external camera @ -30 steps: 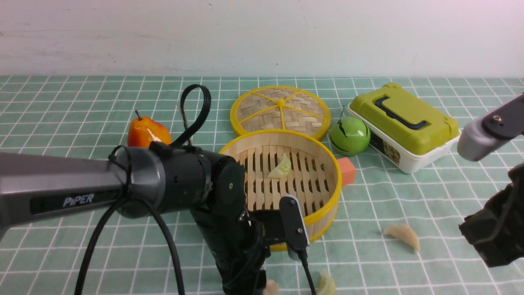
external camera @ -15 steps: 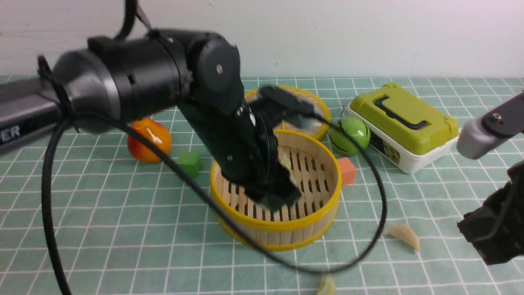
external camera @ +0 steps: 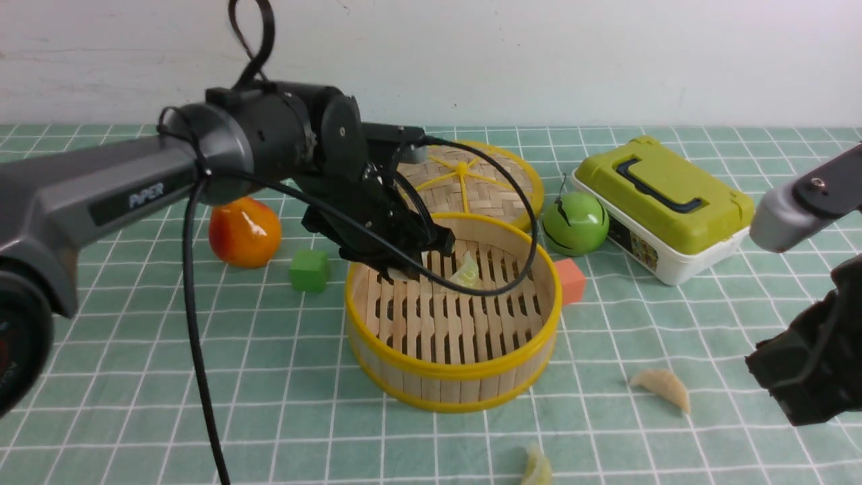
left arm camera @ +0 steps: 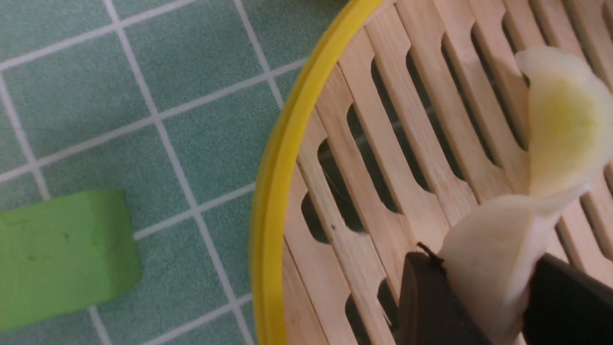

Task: Put the dumplings into the steamer on the table with the blue tablecloth.
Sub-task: 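Place the dumpling into the bamboo steamer basket with the left gripper, then reach for and grasp a dumpling lying on the table beside the steamer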

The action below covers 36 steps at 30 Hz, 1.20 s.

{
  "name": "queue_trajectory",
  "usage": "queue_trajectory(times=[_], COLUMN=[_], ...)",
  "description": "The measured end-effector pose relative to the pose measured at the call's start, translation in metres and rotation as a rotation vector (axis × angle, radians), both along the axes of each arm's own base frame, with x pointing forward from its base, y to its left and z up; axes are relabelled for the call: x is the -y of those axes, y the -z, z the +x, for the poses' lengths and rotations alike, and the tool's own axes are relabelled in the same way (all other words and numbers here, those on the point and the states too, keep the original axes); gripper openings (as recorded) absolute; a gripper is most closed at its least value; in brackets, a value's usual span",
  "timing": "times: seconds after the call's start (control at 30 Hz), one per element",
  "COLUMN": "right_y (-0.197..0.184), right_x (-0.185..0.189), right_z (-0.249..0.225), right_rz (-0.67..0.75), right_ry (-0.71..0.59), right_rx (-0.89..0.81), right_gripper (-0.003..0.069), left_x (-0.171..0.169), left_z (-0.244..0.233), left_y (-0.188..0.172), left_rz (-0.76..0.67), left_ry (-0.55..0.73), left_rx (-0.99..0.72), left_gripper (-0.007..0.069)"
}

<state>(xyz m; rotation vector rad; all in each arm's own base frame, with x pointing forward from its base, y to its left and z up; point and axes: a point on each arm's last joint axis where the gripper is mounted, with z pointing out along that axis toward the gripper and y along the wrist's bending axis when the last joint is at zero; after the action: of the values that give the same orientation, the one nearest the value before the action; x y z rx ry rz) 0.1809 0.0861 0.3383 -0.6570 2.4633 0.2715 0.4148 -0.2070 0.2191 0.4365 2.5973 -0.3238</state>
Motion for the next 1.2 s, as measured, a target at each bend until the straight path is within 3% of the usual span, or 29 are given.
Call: queue_trajectory(times=[0.17, 0.27, 0.37, 0.47, 0.6, 0.67, 0.7, 0.73, 0.87, 1.07, 1.2], right_y=[0.000, 0.000, 0.000, 0.000, 0.003, 0.006, 0.006, 0.011, 0.029, 0.069, 0.100], right_x=[0.000, 0.000, 0.000, -0.001, -0.013, -0.028, -0.028, -0.047, -0.077, -0.105, -0.120], right_z=[0.000, 0.000, 0.000, -0.001, -0.001, -0.002, -0.002, -0.001, 0.004, 0.026, 0.043], right_rz=[-0.008, -0.017, -0.023, -0.016, -0.013, -0.028, -0.026, -0.042, -0.080, -0.090, -0.066], right_ry=[-0.015, -0.029, -0.042, -0.062, -0.122, -0.187, -0.185, -0.240, -0.251, -0.100, 0.021], right_rx=[0.006, 0.013, 0.017, 0.019, -0.011, -0.046, -0.045, -0.075, -0.128, -0.237, -0.296], right_gripper=[0.0097, 0.0098, 0.0102, 0.0103, 0.0104, 0.0104, 0.0104, 0.0104, 0.0106, 0.0155, 0.0288], left_x=[0.002, 0.002, 0.002, -0.001, -0.015, -0.025, -0.026, -0.036, -0.053, -0.078, -0.096], left_z=[0.005, 0.005, 0.003, -0.004, -0.027, -0.044, -0.046, -0.063, -0.093, -0.149, -0.190], left_y=[0.020, 0.017, 0.000, -0.041, -0.114, -0.141, -0.144, -0.165, -0.191, -0.188, -0.170], left_rz=[0.006, 0.010, 0.013, 0.020, 0.044, 0.060, 0.062, 0.074, 0.075, 0.078, 0.072], left_ry=[-0.011, -0.007, -0.001, 0.015, 0.033, 0.034, 0.034, 0.032, 0.026, 0.031, 0.033], left_rx=[-0.022, -0.031, -0.047, -0.042, 0.017, 0.038, 0.039, 0.060, 0.101, 0.058, 0.035], left_gripper=[0.0277, 0.0388, 0.0475, 0.0494, 0.0389, 0.0295, 0.0283, 0.0173, -0.0013, -0.0014, -0.0014])
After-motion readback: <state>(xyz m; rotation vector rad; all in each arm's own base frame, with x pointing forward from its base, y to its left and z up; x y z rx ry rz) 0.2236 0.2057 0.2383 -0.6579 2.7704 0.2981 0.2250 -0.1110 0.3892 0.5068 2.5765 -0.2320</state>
